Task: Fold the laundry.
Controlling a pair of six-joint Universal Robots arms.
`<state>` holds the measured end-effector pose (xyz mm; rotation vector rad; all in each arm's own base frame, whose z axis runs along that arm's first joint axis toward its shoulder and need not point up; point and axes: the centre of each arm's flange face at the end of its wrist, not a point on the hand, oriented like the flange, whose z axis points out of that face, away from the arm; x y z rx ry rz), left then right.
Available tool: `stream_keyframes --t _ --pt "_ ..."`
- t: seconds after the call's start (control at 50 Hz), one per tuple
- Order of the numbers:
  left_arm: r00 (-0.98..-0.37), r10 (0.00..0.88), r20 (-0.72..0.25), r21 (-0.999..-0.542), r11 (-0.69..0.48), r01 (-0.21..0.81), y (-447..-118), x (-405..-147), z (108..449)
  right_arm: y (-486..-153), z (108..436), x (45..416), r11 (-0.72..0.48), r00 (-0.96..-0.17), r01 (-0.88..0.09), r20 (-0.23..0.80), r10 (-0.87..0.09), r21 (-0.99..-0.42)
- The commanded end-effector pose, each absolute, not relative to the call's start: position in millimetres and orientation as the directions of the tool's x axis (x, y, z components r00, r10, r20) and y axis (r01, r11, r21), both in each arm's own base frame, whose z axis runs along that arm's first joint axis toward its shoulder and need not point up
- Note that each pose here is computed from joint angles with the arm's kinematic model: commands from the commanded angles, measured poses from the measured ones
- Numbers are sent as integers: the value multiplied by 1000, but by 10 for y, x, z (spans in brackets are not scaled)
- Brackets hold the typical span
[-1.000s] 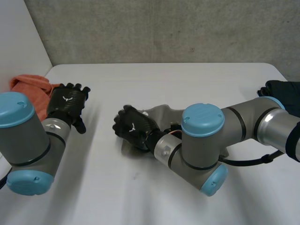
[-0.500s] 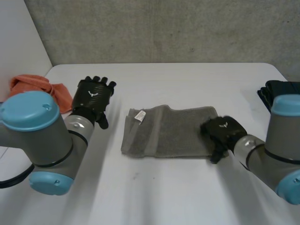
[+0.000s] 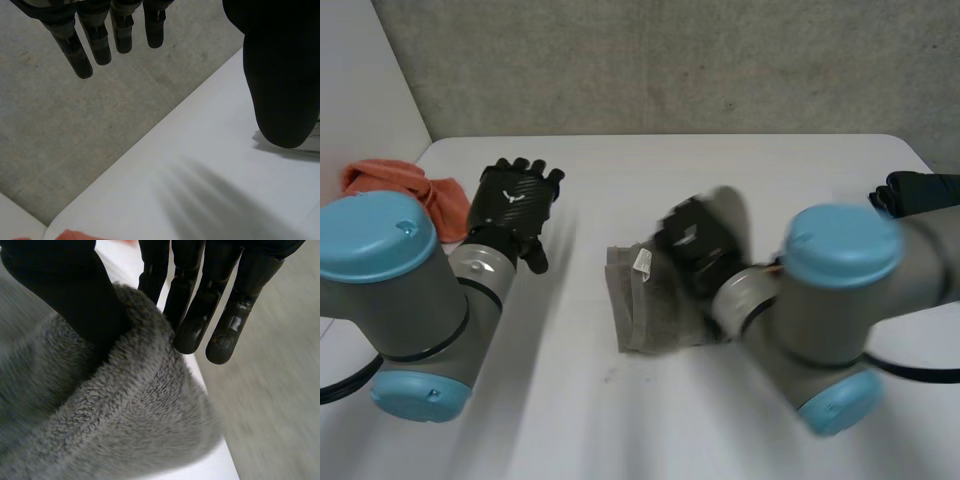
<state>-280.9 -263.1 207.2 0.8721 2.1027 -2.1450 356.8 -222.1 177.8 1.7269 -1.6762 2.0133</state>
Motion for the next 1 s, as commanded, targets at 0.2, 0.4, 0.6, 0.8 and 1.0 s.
stream_keyframes --t 0.2,0.4,0.6,0.8,1.0 --pt "-862 362 -355 -935 -160 317 -2699 -2940 2304 -2369 2046 3345 -166 -628 -333 350 -695 -928" --pt "-794 576 -195 -981 -125 150 -2482 -3683 2193 -2935 2135 2677 192 -838 -137 10 -545 -972" --pt "-719 684 -118 -975 58 215 -2369 -3990 1686 -3114 1732 2740 316 -842 -183 -17 -539 -931" --pt "-749 648 -141 -941 148 305 -2380 -3866 1451 -2997 1653 2950 322 -803 -210 -25 -596 -923" --pt "-750 593 -292 -874 154 461 -2424 -3651 1380 -2771 1596 3278 278 -730 -259 -1 -684 -925"
